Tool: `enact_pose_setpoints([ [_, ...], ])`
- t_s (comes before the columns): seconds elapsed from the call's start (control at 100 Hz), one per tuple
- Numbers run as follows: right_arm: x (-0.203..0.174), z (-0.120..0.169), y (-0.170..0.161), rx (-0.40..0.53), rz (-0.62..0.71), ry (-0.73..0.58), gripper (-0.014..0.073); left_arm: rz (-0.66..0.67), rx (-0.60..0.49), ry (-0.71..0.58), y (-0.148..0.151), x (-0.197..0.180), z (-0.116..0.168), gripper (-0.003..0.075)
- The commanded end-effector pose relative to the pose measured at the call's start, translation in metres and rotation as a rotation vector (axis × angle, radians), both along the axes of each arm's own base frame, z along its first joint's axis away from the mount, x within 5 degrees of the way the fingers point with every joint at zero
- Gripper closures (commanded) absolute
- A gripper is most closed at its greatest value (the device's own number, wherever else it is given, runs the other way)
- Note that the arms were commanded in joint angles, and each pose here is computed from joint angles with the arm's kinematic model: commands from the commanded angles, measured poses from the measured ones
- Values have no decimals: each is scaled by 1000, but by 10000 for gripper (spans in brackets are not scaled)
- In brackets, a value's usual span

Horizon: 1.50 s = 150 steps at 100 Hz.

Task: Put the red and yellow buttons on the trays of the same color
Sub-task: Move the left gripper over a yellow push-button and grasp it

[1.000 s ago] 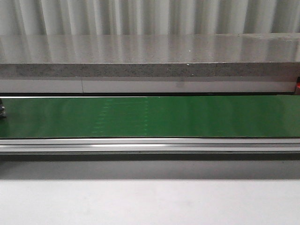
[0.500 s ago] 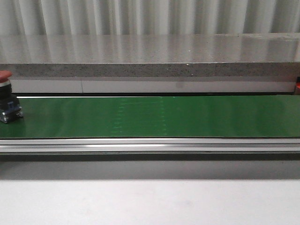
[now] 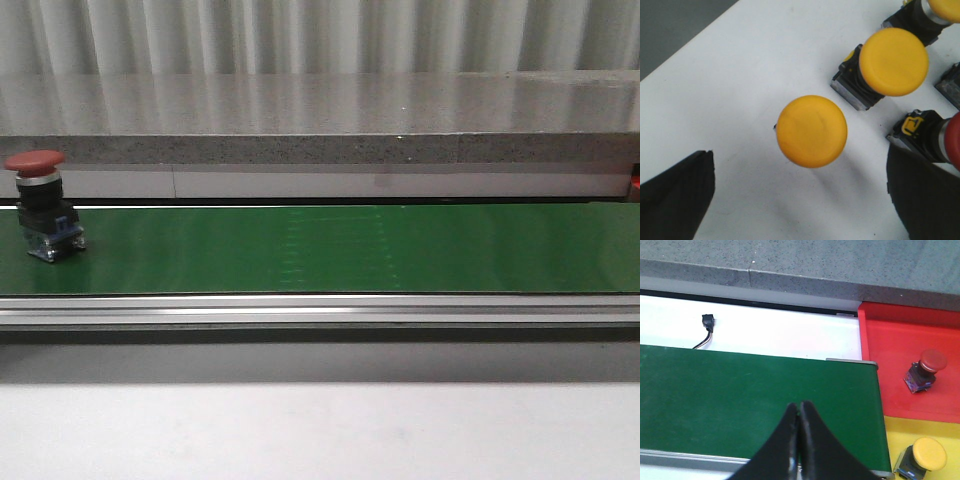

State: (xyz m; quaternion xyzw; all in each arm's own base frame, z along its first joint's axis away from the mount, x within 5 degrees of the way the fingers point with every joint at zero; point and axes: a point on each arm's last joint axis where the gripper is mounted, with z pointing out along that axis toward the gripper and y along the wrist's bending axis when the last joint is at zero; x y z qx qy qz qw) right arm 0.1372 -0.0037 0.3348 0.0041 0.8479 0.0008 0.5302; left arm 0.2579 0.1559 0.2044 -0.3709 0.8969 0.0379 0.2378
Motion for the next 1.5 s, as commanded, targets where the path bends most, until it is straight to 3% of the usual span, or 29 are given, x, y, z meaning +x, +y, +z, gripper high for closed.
enact_pose_setpoints([
  [0.0, 1, 14, 0, -11, -3, -93, 662, 11, 35, -78, 6, 10, 13, 69],
  [0.47, 1, 14, 0, -11, -3, -93, 662, 20, -5, -34, 20, 34, -19, 82],
  [0.57, 1, 14, 0, -11, -3, -93, 662, 20, 4, -48, 21, 35, -18, 173],
  [0.7, 1, 14, 0, -11, -3, -93, 662, 21, 10, -60, 20, 35, -13, 389],
  [0.83, 1, 14, 0, -11, -3, -93, 662, 21, 38, -108, 18, 30, 7, 582],
  [0.97, 1, 14, 0, -11, -3, -93, 662, 19, 84, -187, 11, 20, 41, 687],
  [1.22, 1, 14, 0, -11, -3, -93, 662, -50, 169, -355, -24, -4, 108, 723],
  [1.49, 1, 14, 0, -11, -3, -93, 662, -315, 160, -382, -90, 8, 126, 723],
])
